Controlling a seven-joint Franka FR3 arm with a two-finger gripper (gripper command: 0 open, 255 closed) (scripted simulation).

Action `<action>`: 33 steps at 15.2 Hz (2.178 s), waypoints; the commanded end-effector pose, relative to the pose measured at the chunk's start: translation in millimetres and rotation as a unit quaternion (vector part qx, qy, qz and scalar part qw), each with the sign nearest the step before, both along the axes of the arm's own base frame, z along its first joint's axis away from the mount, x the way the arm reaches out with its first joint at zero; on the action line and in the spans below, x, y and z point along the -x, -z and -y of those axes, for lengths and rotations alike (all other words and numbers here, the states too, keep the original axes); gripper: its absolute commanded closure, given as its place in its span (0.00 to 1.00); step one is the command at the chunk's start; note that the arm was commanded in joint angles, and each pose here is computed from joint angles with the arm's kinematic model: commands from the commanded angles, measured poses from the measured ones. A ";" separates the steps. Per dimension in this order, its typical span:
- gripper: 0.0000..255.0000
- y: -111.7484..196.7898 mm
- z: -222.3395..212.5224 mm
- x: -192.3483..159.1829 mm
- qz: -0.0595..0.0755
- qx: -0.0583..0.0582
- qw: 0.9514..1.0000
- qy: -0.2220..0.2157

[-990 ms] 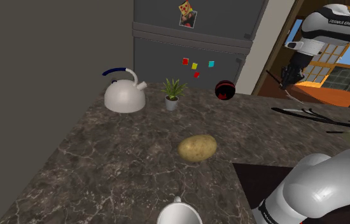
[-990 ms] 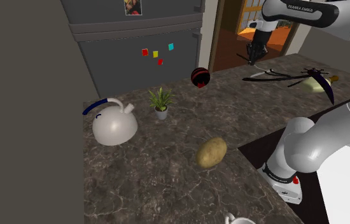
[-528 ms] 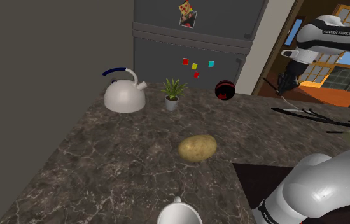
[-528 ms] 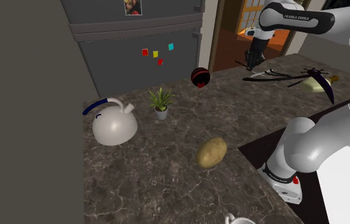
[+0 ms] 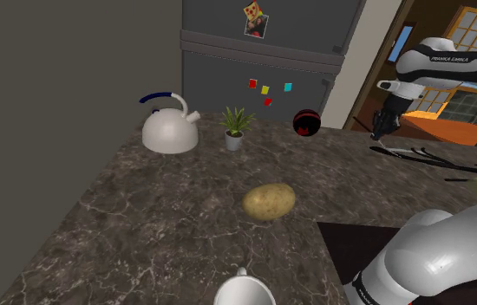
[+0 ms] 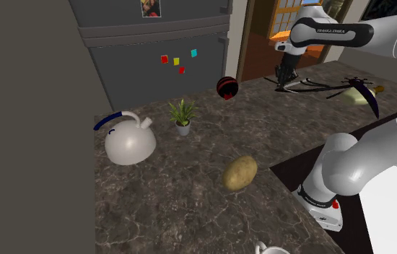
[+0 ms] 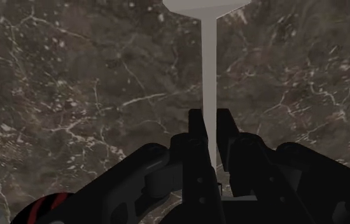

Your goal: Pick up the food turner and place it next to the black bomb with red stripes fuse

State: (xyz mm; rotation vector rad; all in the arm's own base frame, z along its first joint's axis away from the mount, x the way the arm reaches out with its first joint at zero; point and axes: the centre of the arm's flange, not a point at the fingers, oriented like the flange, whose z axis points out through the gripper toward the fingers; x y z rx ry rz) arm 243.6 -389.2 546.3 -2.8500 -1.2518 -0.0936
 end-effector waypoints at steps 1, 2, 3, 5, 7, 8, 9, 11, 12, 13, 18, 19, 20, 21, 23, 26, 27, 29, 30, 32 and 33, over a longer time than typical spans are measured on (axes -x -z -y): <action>1.00 9.9 -0.1 0.4 0.000 0.000 1.000 0.000; 1.00 15.1 -0.1 0.4 0.000 0.000 1.000 0.000; 1.00 20.4 -0.1 0.4 0.000 0.000 1.000 0.000; 1.00 31.0 -0.1 0.4 0.000 0.000 1.000 0.000; 1.00 41.5 -0.1 0.4 0.000 0.000 1.000 0.000; 1.00 46.8 -0.1 0.4 0.000 0.000 1.000 0.000; 1.00 52.1 -0.1 0.4 0.000 0.000 1.000 0.000; 1.00 62.7 -0.1 0.4 0.000 0.000 1.000 0.000; 1.00 68.0 -0.1 0.4 0.000 0.000 1.000 0.000; 1.00 73.2 -0.1 0.4 0.000 0.000 1.000 0.000; 1.00 86.7 -0.1 0.4 0.000 0.000 1.000 0.000; 1.00 86.7 -0.1 0.4 0.000 0.000 1.000 0.000; 1.00 86.7 -0.1 0.4 0.000 0.000 1.000 0.000; 1.00 86.7 -0.1 0.4 0.000 0.000 1.000 0.000; 1.00 86.6 -0.1 0.4 0.000 0.000 1.000 0.000; 0.00 86.6 -0.1 0.4 0.000 0.000 1.000 0.000; 0.00 86.6 -0.1 0.4 0.000 0.000 1.000 0.000; 0.00 86.6 -0.1 0.4 0.000 0.000 1.000 0.000; 0.00 86.6 -0.1 0.4 0.000 0.000 1.000 0.000; 0.00 60.3 1.2 1.6 0.000 0.000 1.000 0.000; 0.00 47.2 1.9 2.1 0.000 0.000 1.000 0.000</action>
